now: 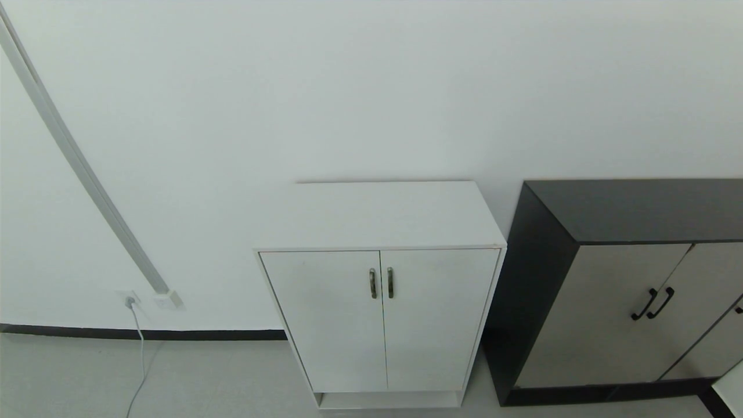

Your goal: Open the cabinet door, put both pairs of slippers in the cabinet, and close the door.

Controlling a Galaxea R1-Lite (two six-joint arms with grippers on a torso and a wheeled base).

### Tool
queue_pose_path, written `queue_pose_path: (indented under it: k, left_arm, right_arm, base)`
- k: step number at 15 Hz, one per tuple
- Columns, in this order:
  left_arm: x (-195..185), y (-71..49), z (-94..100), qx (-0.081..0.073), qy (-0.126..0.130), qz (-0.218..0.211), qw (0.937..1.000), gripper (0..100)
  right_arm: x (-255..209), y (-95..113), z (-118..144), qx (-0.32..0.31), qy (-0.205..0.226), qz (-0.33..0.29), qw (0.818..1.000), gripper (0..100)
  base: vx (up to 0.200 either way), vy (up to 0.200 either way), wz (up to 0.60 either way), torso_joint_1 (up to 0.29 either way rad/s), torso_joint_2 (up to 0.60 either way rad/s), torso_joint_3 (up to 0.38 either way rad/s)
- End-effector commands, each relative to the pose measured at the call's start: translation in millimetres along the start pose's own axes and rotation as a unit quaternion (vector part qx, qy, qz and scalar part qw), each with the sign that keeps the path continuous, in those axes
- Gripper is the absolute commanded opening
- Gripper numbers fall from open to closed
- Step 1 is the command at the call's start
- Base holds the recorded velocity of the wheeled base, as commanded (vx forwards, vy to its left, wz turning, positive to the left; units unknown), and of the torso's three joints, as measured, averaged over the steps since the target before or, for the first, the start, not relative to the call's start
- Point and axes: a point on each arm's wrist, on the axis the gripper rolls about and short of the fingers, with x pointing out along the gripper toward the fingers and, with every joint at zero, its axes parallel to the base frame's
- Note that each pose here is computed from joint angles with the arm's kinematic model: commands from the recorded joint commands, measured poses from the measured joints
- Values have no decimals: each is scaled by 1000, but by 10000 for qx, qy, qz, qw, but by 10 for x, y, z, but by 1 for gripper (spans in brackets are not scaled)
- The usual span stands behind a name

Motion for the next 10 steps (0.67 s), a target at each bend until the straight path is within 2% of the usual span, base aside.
queue_pose_path:
  k: [1, 5, 10]
  left_arm:
    - [1, 0, -1, -3, 9, -2, 10000, 0]
    - [1, 0, -1, -3, 9, -2, 10000, 0]
    - [1, 0, -1, -3, 9, -2, 10000, 0]
  right_arm:
    - [-24, 2, -8, -22, -157, 85, 9998, 0]
    - [-105, 0, -40, 30, -720, -41, 9974, 0]
    - [-204, 13, -95, 177, -1419, -540, 9882, 0]
  base:
    - [0, 0, 0, 0, 0, 0]
    - [0, 0, 0, 0, 0, 0]
    - [0, 0, 0, 0, 0, 0]
